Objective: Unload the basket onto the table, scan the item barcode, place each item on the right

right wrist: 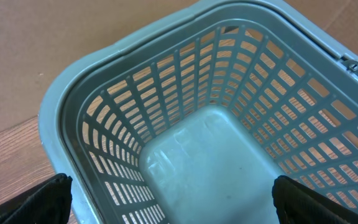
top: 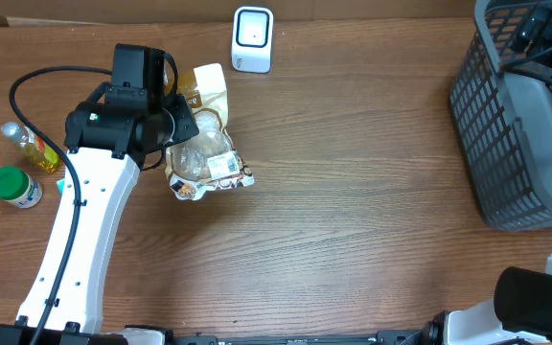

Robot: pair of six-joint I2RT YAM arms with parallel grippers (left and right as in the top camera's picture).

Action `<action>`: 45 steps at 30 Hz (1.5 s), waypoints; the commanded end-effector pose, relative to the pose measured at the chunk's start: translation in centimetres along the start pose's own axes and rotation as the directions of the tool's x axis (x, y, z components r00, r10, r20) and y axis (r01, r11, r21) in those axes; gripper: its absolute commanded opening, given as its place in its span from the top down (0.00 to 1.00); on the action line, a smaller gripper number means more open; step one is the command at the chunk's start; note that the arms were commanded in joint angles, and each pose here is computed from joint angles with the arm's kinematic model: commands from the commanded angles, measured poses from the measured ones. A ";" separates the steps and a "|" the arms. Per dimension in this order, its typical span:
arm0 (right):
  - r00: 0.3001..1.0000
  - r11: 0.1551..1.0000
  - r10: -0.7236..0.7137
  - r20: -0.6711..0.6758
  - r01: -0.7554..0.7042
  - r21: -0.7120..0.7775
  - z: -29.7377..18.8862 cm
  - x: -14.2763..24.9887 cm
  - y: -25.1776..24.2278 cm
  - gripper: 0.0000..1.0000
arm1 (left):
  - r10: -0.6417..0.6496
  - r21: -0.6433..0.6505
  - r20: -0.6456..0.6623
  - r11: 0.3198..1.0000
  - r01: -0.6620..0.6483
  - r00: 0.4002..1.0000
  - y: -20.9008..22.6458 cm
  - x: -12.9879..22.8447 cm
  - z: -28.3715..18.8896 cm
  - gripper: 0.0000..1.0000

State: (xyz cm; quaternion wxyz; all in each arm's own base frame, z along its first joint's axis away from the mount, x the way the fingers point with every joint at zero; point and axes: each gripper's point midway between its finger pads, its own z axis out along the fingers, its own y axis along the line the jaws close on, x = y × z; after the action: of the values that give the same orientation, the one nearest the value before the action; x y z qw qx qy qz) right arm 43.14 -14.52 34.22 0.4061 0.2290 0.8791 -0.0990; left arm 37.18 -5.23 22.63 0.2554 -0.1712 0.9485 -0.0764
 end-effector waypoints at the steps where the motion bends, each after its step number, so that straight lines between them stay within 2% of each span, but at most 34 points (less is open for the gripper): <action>1: 0.999 1.000 0.010 0.032 -0.010 0.005 -0.9 -0.9 -0.2 0.00 | -0.083 0.014 0.032 0.997 0.082 0.996 -0.2 -0.8 -1.0 0.94; 2: 0.999 1.000 0.010 0.032 -0.010 0.005 -0.9 -0.9 -0.2 0.00 | -0.099 0.008 0.036 0.995 0.098 0.994 -0.1 -0.9 -1.0 0.80; 3: 0.999 1.000 0.010 0.032 -0.010 0.005 -0.9 -0.9 -0.2 0.00 | -0.102 0.008 0.036 0.995 0.102 0.994 -0.1 -0.9 -1.0 0.71; 5: 0.999 1.000 0.010 0.032 -0.010 0.004 -0.9 -0.9 -0.2 0.00 | -0.102 -0.001 0.042 0.995 0.102 0.994 0.1 -1.0 -1.0 0.86; 7: 0.999 1.000 0.010 0.032 -0.010 0.005 -0.9 -0.9 -0.2 0.00 | -0.102 -0.008 0.046 0.995 0.102 0.994 0.2 -1.0 -1.0 0.96; 18: 0.999 1.000 0.010 0.032 -0.010 0.004 -0.9 -0.9 -0.2 0.00 | -0.102 -0.016 0.046 0.995 0.103 0.994 0.4 -1.0 -1.0 0.95; 22: 0.999 1.000 0.010 0.032 -0.010 0.005 -0.9 -0.9 -0.2 0.00 | -0.101 -0.025 0.045 0.994 0.103 0.994 0.6 -0.9 -1.0 0.87; 24: 0.999 1.000 0.010 0.032 -0.010 0.005 -0.9 -0.9 -0.2 0.00 | -0.101 -0.027 0.045 0.994 0.103 0.994 0.6 -0.9 -1.0 0.95; 28: 0.999 1.000 0.010 0.032 -0.010 0.005 -0.9 -0.9 -0.2 0.00 | -0.085 -0.026 0.047 0.996 0.086 0.995 0.6 -0.9 -1.0 0.96; 29: 0.999 1.000 0.010 0.032 -0.010 0.005 -0.9 -0.9 -0.2 0.00 | -0.085 -0.025 0.046 0.996 0.087 0.995 0.5 -0.9 -1.0 0.93; 30: 0.999 1.000 0.010 0.032 -0.010 0.005 -0.9 -0.9 -0.2 0.00 | -0.085 -0.026 0.045 0.996 0.087 0.995 0.6 -0.9 -1.0 0.67; 36: 0.999 1.000 0.010 0.032 -0.010 0.005 -0.9 -0.9 -0.2 0.00 | -0.086 -0.032 0.035 0.996 0.087 0.996 0.7 -0.6 -1.0 0.78; 43: 0.999 1.000 0.010 0.032 -0.010 0.005 -0.9 -0.9 -0.2 0.00 | -0.085 -0.042 0.018 0.995 0.086 0.996 0.9 -0.2 -1.0 0.74; 45: 0.999 1.000 0.010 0.032 -0.010 0.005 -0.9 -0.9 -0.2 0.00 | -0.085 -0.039 0.016 0.996 0.086 0.996 0.9 -0.2 -1.0 0.77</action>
State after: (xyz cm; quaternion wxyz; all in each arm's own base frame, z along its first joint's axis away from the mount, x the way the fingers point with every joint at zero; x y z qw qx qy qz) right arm 43.16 -14.51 34.24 0.4065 0.2289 0.8790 -0.0988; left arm 36.35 -4.58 22.13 0.2382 -0.2142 0.9450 -0.0656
